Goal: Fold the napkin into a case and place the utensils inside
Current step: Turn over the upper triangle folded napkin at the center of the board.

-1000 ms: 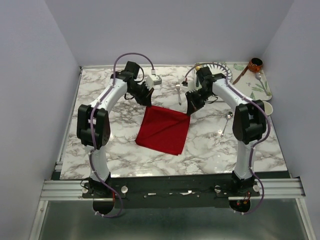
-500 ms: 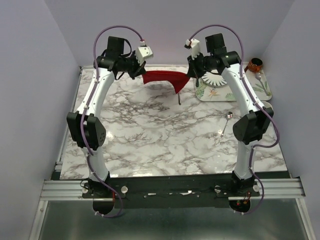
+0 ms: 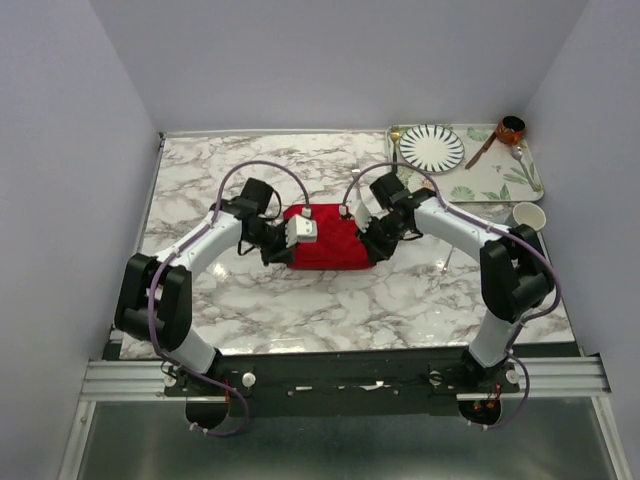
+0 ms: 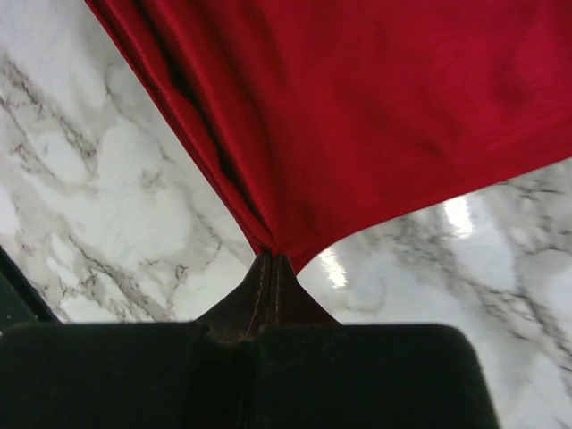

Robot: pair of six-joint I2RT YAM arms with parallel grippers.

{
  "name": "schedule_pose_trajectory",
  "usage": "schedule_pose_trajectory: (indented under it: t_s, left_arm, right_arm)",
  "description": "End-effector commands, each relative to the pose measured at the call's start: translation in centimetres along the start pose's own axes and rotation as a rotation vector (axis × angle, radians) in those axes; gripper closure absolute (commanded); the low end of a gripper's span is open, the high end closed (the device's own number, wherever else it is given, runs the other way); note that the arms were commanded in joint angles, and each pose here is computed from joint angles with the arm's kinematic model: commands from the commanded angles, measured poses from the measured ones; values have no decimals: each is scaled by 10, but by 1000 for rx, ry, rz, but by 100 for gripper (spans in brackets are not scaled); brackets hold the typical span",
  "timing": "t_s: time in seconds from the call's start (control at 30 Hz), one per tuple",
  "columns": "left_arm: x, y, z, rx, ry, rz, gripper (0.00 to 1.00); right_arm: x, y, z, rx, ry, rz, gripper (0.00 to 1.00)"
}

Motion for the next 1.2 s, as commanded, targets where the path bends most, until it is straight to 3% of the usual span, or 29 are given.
schedule_pose_trajectory:
  t_s: [0.0,0.33,0.67,0.7,0.73,0.77,0.87,1.03,1.17]
  left_arm:
    - [-8,-25,-43,-39,-42,53,100]
    - [-21,-52,-79,-1,-100,123,100]
    - [-33,-65,-99,-51,-158,206,99]
    - [-32,-63,-100,-71,-173,206,88]
    - [-30,-62,-102,-67,-187,206,70]
    - [-26,-59,-106,-52,-207,201,64]
    - [-6,-37,-105,-13,-177,131,50]
    - [27,-8,-71,228,-30,-7,45]
    - [27,0,-35,417,110,-74,45]
  right_arm:
    - [-6,-10,24,33,-1,8,99]
    - [-22,-29,57,27,80,61,99]
    - [-30,-44,82,29,176,106,99]
    - [-29,-44,85,29,189,113,94]
    - [-27,-44,89,19,215,120,89]
    - [-23,-42,90,14,224,115,75]
    - [1,-27,97,1,237,75,53]
    - [30,-14,89,-95,219,15,50]
    - [22,-14,71,-175,245,26,57]
Point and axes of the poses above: each gripper's point midway between its finger pads, its own x axis back along the fingers, its own z axis along the line the jaws close on, y = z × x, the point moved 8 cm from there along x, back along the fingers, and after that the axes turned 6 degrees about x, right-handed, at the moved point
